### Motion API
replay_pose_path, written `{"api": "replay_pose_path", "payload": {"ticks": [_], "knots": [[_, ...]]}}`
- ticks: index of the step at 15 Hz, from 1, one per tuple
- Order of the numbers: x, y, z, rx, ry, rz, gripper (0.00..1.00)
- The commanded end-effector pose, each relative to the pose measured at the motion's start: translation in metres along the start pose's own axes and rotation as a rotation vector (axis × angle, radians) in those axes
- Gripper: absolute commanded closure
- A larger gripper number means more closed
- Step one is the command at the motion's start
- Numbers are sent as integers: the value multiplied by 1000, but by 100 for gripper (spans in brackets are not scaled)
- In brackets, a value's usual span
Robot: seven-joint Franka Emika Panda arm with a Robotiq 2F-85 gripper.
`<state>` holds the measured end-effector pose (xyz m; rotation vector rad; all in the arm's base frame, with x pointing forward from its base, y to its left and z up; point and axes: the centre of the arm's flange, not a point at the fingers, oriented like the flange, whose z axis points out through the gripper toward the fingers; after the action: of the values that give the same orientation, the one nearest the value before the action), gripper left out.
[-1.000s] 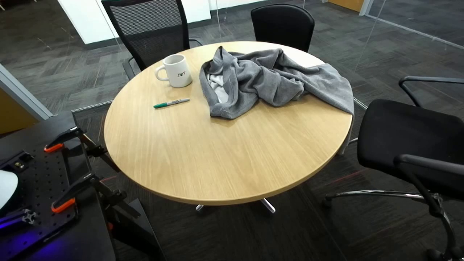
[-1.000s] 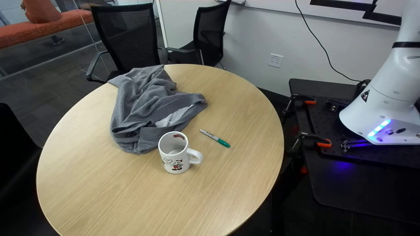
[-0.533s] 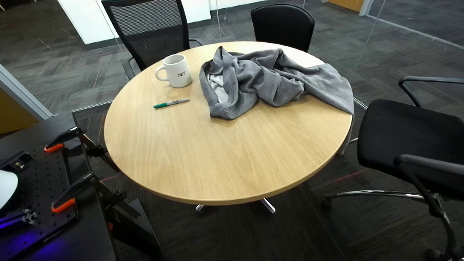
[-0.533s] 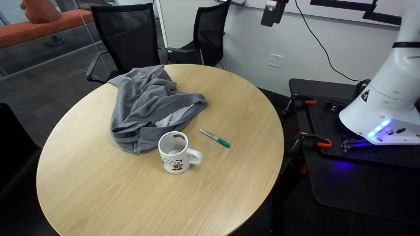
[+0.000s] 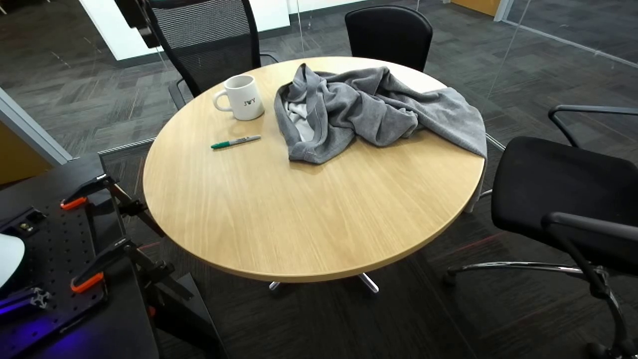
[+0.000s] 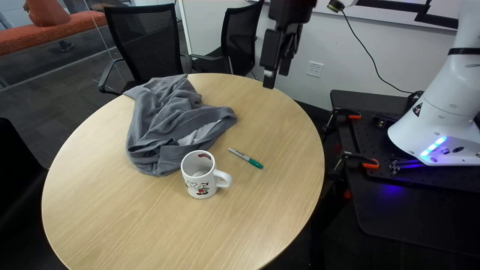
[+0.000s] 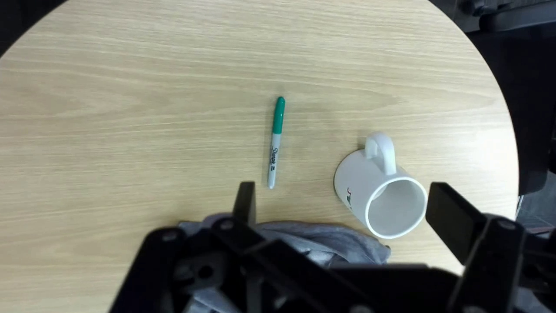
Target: Pick up the green marker and put it in the white mug
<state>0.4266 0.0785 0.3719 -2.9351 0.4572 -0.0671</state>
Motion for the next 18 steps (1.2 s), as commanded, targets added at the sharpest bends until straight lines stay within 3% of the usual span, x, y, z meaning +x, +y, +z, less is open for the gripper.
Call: {"api": "replay_pose_path", "payload": {"ticks": [1,5,6,12,18], "knots": [[32,-9,39,-6,-35,33,0],[42,-11,73,-31,-68,39,0],[28,-1,63,-23,-65,20,0],[36,-4,75,-26,-83,21,0],[52,-3,123,-26,-104,35,0]]}}
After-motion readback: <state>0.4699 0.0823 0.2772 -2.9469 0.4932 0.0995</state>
